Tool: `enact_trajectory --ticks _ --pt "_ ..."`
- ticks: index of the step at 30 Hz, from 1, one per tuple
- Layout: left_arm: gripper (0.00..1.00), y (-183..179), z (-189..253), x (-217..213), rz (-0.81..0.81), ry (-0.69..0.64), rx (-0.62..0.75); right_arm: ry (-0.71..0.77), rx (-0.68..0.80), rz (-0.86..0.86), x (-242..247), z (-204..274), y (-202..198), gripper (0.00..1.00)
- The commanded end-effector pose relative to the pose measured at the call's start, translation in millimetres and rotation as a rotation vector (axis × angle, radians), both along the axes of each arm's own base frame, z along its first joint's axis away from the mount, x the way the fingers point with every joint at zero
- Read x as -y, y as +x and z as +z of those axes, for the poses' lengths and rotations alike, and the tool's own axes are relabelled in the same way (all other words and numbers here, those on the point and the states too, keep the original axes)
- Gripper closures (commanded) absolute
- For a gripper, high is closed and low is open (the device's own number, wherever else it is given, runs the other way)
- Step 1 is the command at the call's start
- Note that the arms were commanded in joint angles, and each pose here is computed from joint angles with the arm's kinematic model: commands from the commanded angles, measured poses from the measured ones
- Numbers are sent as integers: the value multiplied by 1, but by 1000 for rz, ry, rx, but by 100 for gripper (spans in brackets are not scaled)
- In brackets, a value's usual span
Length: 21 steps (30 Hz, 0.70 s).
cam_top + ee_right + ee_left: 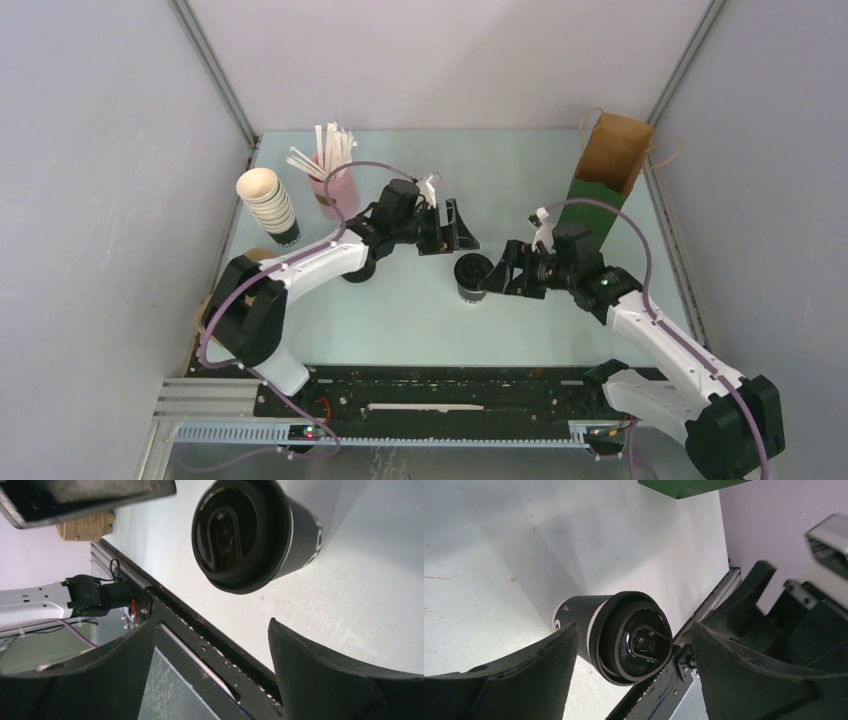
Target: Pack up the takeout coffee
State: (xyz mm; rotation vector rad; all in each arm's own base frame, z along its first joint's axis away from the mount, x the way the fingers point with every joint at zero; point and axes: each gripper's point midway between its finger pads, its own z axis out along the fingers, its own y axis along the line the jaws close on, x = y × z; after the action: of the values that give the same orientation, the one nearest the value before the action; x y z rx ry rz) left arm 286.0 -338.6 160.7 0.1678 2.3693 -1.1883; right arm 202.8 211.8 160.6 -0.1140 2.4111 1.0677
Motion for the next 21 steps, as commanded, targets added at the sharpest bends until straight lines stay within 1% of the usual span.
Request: enact_trajectory --ticks 1,4,6,8,9,10,16,21 --pt "11 16 32 20 -34 -115 78 208 -63 -36 -22 4 -4 9" --pt "12 16 35 24 -25 -176 62 242 -61 -88 -26 0 3 11" --pt "14 14 33 25 -17 -198 45 242 -61 -97 -27 -3 9 16" --pt "15 12 28 24 -7 -202 32 241 -77 -92 -28 -8 12 19" --pt "15 11 25 23 -5 -200 26 235 -89 -94 -28 -13 13 20" --pt "14 10 23 22 -2 -199 22 243 -65 -85 -30 -10 17 20" --pt "13 5 16 20 2 -211 10 241 -54 -98 -26 -14 26 20" --pt "14 1 16 23 1 -244 -10 262 -59 -83 -23 -14 31 21"
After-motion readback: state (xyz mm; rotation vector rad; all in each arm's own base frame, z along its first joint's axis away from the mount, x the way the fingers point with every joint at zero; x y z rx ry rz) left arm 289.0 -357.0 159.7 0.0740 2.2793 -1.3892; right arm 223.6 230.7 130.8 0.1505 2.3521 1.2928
